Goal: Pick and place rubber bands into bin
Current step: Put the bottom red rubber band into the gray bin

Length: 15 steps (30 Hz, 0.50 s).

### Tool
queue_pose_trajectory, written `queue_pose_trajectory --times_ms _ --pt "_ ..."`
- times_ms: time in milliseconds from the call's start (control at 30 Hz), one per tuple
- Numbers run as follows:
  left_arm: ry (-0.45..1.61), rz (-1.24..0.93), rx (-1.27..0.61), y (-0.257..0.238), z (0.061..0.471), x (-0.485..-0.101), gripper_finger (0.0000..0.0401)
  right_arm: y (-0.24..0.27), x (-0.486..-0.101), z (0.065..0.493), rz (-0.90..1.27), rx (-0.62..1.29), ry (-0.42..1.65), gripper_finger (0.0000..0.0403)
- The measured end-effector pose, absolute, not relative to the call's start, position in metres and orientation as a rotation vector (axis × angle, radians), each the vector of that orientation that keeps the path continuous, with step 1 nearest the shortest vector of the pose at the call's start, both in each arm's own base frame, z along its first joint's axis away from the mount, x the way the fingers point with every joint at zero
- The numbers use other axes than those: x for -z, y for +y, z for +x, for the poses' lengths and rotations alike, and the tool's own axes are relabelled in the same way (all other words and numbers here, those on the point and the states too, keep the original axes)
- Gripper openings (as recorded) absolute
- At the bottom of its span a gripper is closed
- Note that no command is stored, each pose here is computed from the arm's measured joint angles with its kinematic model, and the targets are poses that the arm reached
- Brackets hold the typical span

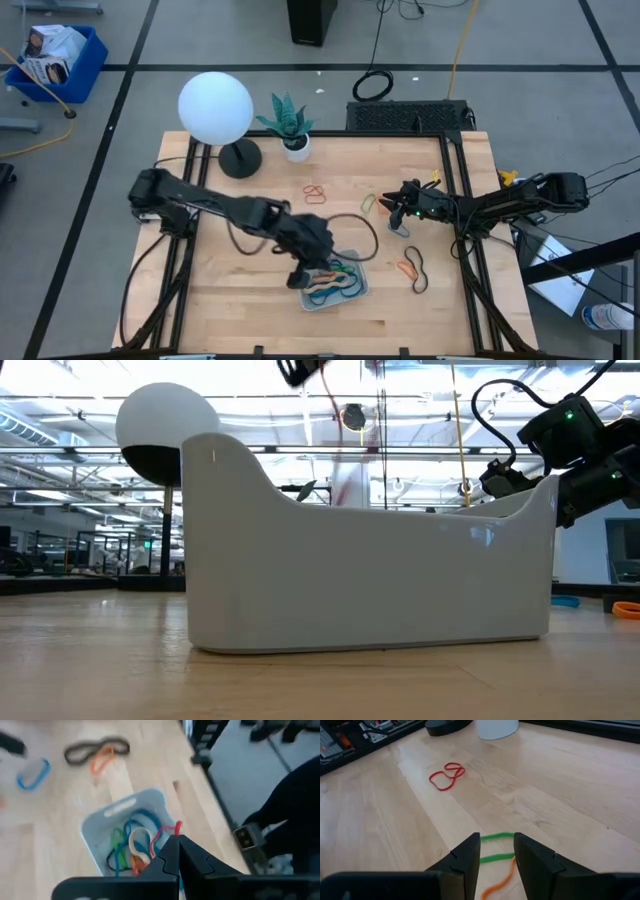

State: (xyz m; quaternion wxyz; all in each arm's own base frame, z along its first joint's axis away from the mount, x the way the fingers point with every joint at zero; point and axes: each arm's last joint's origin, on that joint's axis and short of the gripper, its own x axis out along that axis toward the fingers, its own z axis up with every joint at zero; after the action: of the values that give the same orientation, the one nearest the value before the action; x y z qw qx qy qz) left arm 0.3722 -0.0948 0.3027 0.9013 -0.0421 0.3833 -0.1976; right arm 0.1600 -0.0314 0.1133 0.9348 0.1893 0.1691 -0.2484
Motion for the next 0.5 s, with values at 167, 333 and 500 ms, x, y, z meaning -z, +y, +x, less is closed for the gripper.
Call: queue_pose_trajectory --times_ms 167,333,500 --pt "0.934 -0.12 0.38 -0.104 0.391 -0.257 0.0002 -0.031 -0.113 0.16 0.388 0.509 0.351 0.0114" --pt "1.072 -0.163 0.338 -0.109 0.402 -0.215 0.0004 -0.031 -0.113 0.16 0.39 0.507 0.348 0.0114" --pt "1.172 -0.186 0.306 -0.11 0.406 -0.188 0.0007 -0.031 -0.113 0.16 0.393 0.505 0.351 0.0114"
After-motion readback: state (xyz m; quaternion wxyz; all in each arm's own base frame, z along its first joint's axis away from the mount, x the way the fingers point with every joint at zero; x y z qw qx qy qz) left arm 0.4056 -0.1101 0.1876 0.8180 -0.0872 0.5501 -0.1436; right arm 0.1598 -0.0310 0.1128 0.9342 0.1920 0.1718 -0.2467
